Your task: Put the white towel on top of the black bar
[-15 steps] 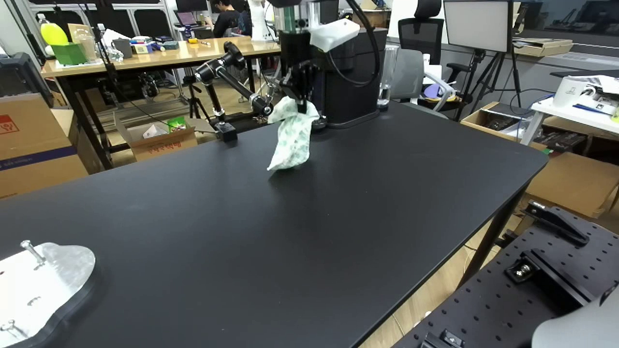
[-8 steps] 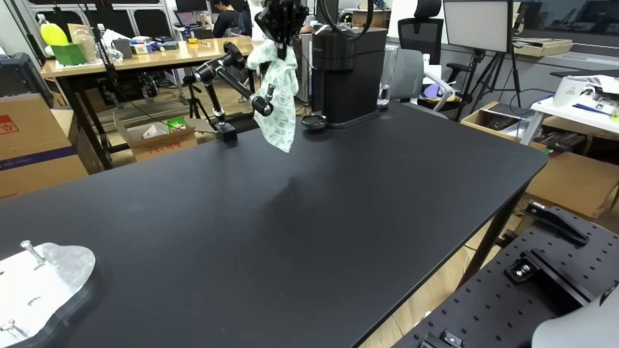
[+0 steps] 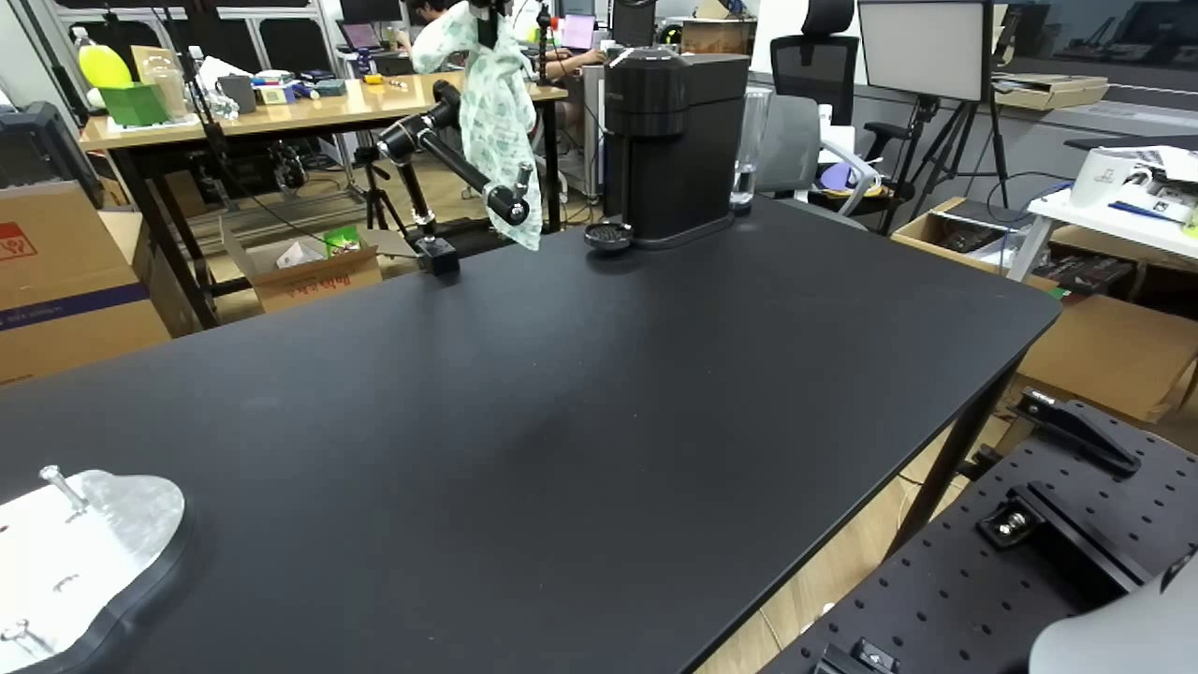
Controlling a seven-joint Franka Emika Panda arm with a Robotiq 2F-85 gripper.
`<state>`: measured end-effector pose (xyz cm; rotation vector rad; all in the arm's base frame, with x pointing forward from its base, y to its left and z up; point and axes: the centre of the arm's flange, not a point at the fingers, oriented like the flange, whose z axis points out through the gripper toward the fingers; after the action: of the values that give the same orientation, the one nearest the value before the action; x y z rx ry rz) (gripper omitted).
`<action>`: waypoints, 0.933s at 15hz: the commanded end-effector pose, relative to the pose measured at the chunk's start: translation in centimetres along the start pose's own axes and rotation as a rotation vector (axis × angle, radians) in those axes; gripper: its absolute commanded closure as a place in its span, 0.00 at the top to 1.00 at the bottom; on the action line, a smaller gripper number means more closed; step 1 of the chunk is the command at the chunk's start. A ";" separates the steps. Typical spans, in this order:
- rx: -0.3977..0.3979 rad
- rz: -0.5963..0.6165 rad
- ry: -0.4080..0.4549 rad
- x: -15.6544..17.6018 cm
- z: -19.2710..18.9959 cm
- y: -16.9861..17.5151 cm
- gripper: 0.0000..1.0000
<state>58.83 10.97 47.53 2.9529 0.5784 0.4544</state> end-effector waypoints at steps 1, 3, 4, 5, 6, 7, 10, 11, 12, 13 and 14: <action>0.007 -0.023 -0.051 0.5 -2.6 -1.8 0.01; 0.024 -0.038 -0.095 0.3 -2.4 -2.6 0.01; 0.033 -0.044 -0.119 0.2 -2.0 -3.0 0.01; 0.041 -0.050 -0.142 0.1 -1.4 -3.2 0.01; 0.050 -0.053 -0.167 -0.1 -0.7 -3.4 0.01; 0.058 -0.057 -0.190 -0.3 0.2 -3.6 0.01; 0.084 -0.057 -0.247 -0.6 2.7 -3.7 0.01; 0.090 -0.057 -0.267 -0.6 3.7 -3.7 0.01; 0.095 -0.057 -0.281 -0.7 4.4 -3.7 0.01; 0.100 -0.058 -0.295 -0.7 5.2 -3.7 0.01; 0.105 -0.060 -0.308 -0.8 5.9 -3.7 0.01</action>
<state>57.41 13.98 41.83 2.9871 0.6696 0.0259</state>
